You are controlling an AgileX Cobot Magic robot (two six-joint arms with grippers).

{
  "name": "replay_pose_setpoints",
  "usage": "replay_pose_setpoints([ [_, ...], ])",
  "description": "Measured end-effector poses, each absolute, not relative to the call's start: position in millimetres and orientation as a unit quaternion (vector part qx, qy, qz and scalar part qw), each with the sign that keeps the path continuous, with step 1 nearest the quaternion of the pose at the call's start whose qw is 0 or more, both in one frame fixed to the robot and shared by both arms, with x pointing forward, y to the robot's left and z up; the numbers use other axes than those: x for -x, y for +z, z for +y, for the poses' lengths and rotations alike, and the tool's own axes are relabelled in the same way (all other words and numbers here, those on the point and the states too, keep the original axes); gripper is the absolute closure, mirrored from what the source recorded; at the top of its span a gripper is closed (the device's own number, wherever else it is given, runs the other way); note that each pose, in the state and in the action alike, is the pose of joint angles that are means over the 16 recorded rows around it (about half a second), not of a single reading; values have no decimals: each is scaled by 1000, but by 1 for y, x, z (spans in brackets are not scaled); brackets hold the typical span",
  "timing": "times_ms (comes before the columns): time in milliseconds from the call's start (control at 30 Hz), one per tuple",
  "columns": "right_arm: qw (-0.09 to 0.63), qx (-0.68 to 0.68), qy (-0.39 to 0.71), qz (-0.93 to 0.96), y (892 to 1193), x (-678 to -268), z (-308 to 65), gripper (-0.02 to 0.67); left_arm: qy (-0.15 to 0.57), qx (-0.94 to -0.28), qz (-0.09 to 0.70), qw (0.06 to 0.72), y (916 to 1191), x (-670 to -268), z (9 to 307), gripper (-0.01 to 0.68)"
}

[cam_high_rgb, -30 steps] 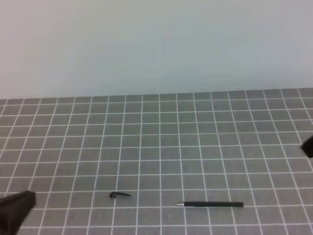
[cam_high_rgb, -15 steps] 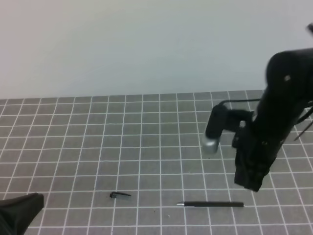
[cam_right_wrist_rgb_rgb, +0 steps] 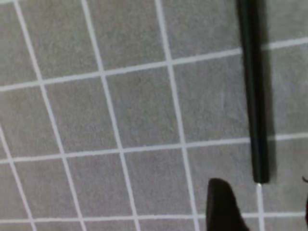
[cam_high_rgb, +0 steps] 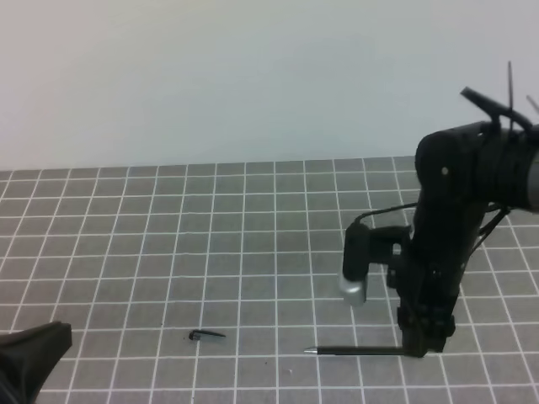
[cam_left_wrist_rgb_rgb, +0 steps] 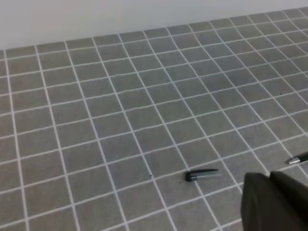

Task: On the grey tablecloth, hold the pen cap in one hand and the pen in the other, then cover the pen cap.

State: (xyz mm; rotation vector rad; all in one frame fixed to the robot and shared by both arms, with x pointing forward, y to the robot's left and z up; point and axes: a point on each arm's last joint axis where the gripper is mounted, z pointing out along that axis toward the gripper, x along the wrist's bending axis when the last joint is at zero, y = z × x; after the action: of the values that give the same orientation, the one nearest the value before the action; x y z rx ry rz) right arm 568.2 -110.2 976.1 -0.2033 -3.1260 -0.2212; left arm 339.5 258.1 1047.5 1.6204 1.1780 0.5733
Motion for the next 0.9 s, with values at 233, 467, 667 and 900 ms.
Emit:
replay_pose_setpoints([
  [233, -2, 36, -53, -998, 960, -571, -105, 291, 242, -669, 487, 506, 1048, -340, 258, 676],
  [467, -11, 26, -47, -999, 950, -574, -101, 308, 245, -671, 484, 505, 1048, -340, 258, 675],
  [667, -14, 26, -48, -998, 945, -577, -100, 319, 248, -672, 481, 506, 1048, -340, 259, 675],
  [900, -10, 25, -45, -999, 939, -578, -100, 335, 251, -671, 480, 506, 1049, -341, 259, 675],
])
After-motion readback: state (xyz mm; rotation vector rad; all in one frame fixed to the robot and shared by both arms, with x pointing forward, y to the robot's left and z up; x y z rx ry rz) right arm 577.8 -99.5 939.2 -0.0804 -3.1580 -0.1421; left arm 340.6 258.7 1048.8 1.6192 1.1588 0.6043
